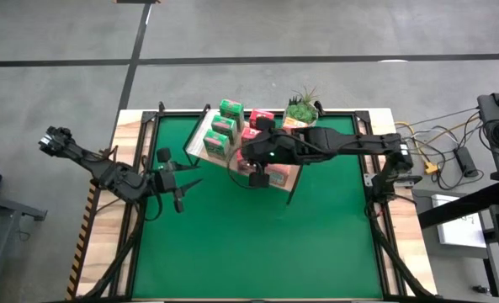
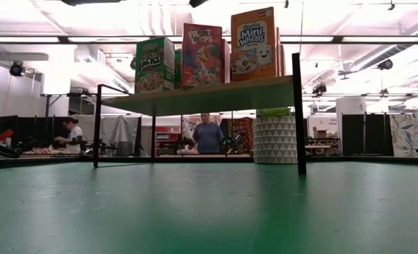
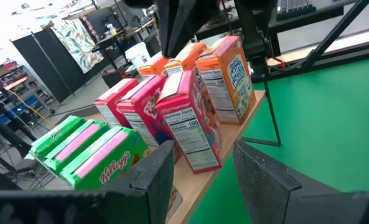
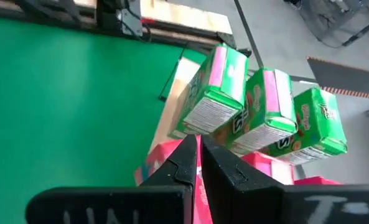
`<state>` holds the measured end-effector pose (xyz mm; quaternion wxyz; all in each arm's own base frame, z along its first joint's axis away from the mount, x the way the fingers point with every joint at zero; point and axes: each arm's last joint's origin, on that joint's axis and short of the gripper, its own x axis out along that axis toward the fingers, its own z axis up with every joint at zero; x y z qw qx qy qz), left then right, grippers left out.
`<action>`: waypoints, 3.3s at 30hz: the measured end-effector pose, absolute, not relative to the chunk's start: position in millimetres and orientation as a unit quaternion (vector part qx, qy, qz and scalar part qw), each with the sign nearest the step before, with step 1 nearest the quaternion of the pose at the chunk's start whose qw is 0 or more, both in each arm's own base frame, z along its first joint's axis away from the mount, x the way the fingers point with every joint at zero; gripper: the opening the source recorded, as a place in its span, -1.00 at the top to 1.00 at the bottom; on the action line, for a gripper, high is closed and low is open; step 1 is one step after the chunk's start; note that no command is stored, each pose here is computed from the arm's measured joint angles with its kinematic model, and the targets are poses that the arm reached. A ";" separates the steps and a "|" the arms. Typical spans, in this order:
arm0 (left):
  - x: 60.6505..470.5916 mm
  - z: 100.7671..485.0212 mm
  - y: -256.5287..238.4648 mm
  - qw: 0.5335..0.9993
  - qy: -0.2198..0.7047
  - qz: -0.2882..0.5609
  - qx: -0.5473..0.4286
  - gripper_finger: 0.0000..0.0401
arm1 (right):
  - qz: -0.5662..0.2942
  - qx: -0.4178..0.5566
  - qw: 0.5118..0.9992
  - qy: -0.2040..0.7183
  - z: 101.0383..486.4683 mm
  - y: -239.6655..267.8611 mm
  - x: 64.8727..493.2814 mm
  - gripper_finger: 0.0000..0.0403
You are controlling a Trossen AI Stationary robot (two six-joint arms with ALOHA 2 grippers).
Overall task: Stack cereal on shelf
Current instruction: Put the red cereal box aligned with the other red cereal boxes on the shelf
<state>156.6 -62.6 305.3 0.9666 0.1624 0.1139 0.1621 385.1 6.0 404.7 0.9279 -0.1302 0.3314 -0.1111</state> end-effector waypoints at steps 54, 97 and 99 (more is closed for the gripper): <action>159.8 302.2 -64.4 0.966 0.120 0.162 0.163 0.26 | -0.053 -0.125 0.918 0.373 395.5 -15.0 414.1 0.94; 159.7 302.1 -64.4 0.966 0.121 0.161 0.164 0.26 | -0.104 -0.111 0.879 0.452 404.3 -7.5 391.5 0.94; 159.7 302.0 -64.4 0.966 0.121 0.162 0.164 0.26 | -0.117 -0.113 0.870 0.466 402.6 -8.0 388.7 0.94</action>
